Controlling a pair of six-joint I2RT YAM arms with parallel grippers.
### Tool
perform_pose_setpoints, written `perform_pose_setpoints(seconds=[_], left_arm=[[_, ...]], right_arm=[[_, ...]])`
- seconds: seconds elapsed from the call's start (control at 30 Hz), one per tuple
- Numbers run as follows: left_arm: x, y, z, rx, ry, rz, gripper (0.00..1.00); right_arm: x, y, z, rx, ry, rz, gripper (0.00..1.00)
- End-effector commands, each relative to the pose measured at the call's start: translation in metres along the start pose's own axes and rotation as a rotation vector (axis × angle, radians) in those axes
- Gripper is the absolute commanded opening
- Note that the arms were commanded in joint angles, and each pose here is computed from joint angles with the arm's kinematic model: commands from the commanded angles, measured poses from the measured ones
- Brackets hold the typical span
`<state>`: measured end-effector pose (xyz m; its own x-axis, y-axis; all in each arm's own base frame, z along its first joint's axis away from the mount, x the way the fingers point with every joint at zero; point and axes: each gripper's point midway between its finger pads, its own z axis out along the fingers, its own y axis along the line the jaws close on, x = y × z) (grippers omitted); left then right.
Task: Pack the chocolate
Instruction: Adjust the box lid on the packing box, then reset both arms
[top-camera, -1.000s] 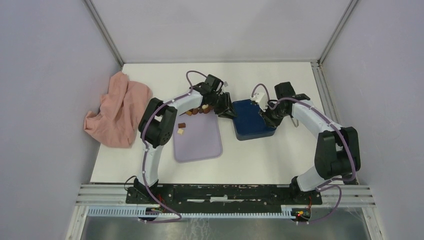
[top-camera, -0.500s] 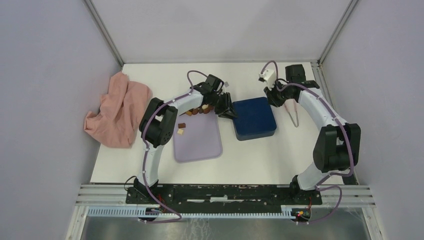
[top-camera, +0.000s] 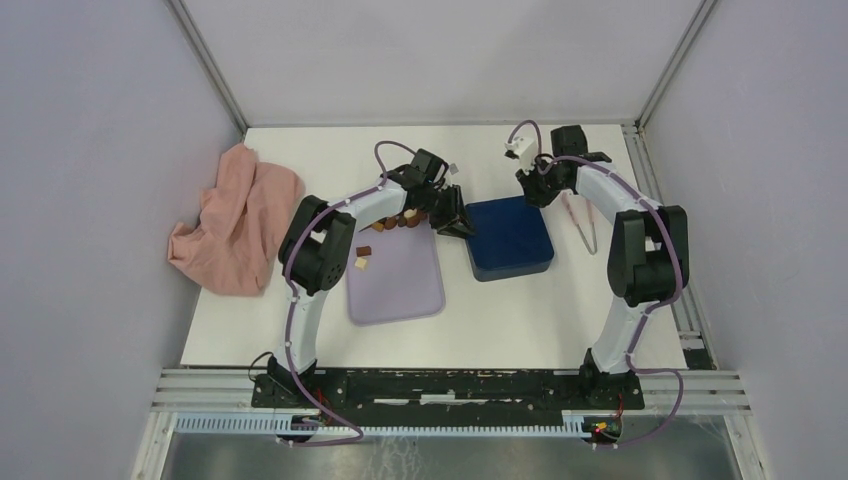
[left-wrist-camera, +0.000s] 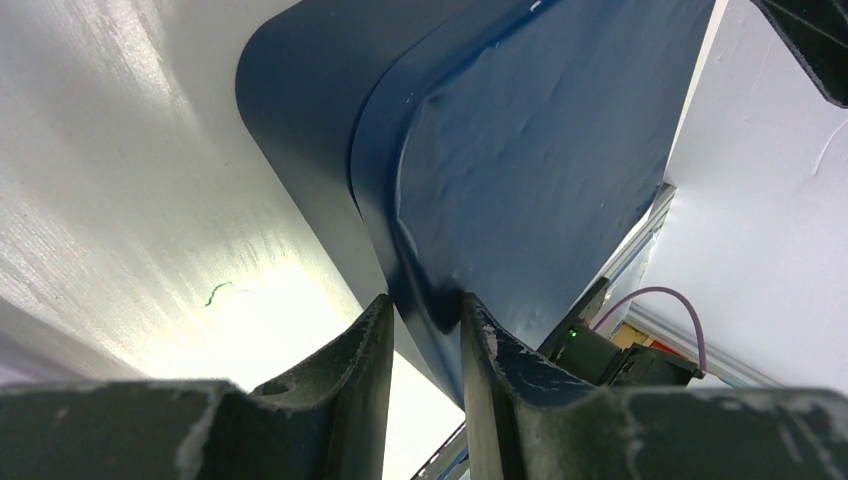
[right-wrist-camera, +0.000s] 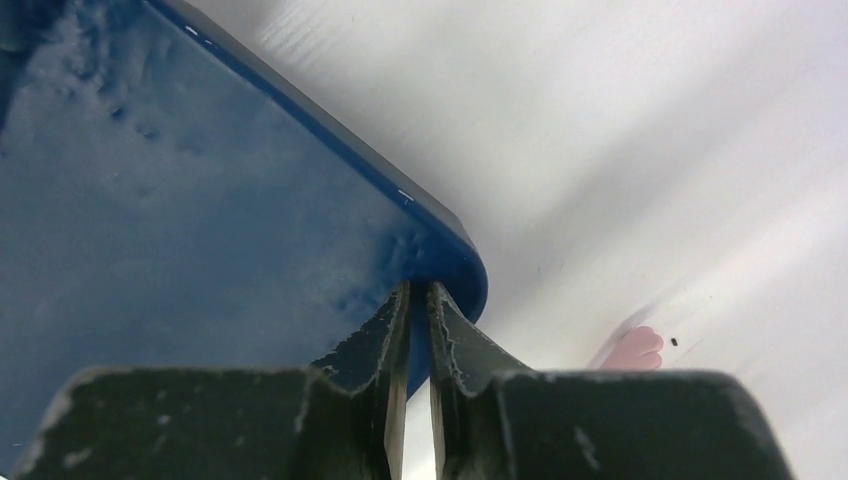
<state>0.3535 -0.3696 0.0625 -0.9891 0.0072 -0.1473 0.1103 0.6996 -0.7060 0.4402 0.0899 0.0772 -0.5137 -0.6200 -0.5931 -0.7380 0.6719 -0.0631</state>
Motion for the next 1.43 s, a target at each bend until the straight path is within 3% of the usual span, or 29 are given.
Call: perform_pose_setpoints(seconds=[0.0,0.07,0.2,0.3,0.43,0.53,0.63,0.77,0.9,1.13,1.4], left_arm=[[0.014,0.023,0.005,-0.089,0.042,0.02,0.37],[0.004,0.009,-0.002,-0.062,0.014,0.037,0.4],[-0.037,-0.045,-0.036,0.046,-0.14,0.1,0.58],[-0.07,-0.088,-0.089,0.11,-0.334,0.174,0.73],[-0.097,-0.114,-0.165,0.107,-0.581,0.284,0.77],[-0.107,-0.122,-0.225,0.085,-0.765,0.326,0.84],[-0.11,-0.128,-0.279,0.107,-0.898,0.331,0.99],[-0.108,-0.134,-0.328,0.181,-0.955,0.321,1.0],[-0.1,-0.141,-0.353,0.202,-0.958,0.33,1.0],[-0.082,-0.143,-0.389,0.163,-1.059,0.38,1.0],[-0.068,-0.142,-0.39,0.185,-1.044,0.359,1.0]], right_arm=[[0.024,0.005,-0.01,-0.033,0.068,0.042,0.18],[-0.012,0.002,-0.031,-0.056,-0.046,0.006,0.2],[-0.077,-0.008,-0.087,-0.005,-0.246,-0.097,0.29],[-0.106,-0.019,-0.126,0.097,-0.33,-0.169,0.52],[-0.122,-0.039,-0.18,0.255,-0.427,-0.183,0.97],[-0.122,-0.063,-0.219,0.399,-0.516,0.005,0.98],[-0.122,-0.08,-0.258,0.568,-0.573,0.186,0.98],[-0.128,-0.073,-0.288,0.585,-0.606,0.234,0.98],[-0.122,-0.073,-0.319,0.69,-0.677,0.365,0.98],[-0.116,-0.06,-0.328,0.698,-0.696,0.358,0.98],[-0.119,-0.051,-0.326,0.657,-0.719,0.331,0.98]])
